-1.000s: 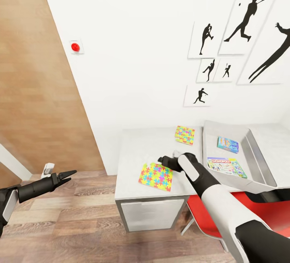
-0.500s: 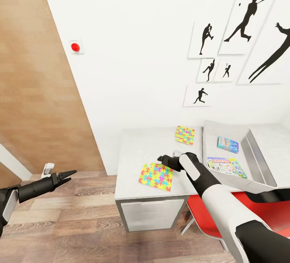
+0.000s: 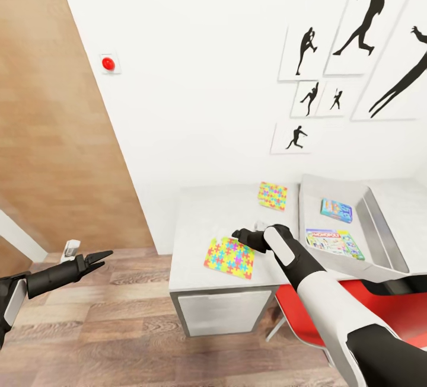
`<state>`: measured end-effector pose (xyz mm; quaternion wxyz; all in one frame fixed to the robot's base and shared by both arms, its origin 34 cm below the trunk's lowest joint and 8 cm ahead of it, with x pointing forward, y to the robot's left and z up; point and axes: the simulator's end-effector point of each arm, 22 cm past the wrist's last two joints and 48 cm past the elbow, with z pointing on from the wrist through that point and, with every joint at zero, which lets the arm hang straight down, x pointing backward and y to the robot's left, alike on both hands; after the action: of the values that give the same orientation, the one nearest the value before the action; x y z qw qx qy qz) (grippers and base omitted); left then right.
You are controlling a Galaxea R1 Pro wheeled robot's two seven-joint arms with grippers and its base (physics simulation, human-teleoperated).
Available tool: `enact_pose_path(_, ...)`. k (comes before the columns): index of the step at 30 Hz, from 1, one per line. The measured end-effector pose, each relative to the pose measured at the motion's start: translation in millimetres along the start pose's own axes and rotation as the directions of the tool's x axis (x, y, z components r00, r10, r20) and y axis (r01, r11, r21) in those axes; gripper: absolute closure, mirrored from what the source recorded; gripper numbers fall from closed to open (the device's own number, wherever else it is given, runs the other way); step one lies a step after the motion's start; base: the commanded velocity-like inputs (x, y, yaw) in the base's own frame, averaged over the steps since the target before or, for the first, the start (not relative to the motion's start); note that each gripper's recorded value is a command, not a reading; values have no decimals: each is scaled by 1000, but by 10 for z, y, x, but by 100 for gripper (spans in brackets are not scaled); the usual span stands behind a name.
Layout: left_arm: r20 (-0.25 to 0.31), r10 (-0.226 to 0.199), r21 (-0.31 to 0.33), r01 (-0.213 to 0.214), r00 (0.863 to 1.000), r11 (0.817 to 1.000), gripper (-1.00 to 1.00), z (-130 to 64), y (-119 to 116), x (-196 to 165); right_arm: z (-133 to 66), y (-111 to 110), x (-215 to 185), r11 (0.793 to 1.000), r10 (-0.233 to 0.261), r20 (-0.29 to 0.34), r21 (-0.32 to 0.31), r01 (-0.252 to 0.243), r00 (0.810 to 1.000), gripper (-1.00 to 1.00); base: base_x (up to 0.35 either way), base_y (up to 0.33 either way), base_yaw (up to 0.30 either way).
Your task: Put all the toys in the child's room - the three board games (two on the bed and one on the table), the two jigsaw puzzles on the table, and the tennis ball on the table - inside the toy box on the table in the child's room.
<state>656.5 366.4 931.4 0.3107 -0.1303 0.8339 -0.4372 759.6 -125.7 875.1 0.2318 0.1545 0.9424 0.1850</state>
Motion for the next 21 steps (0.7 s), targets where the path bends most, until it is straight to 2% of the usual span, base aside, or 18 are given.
enact_pose_path(21,-4,-5,-5,5,1000,1000,-100,13,36,21,35,-46,14,1000,5,-1,11,-5,1000,-100,0,0,0)
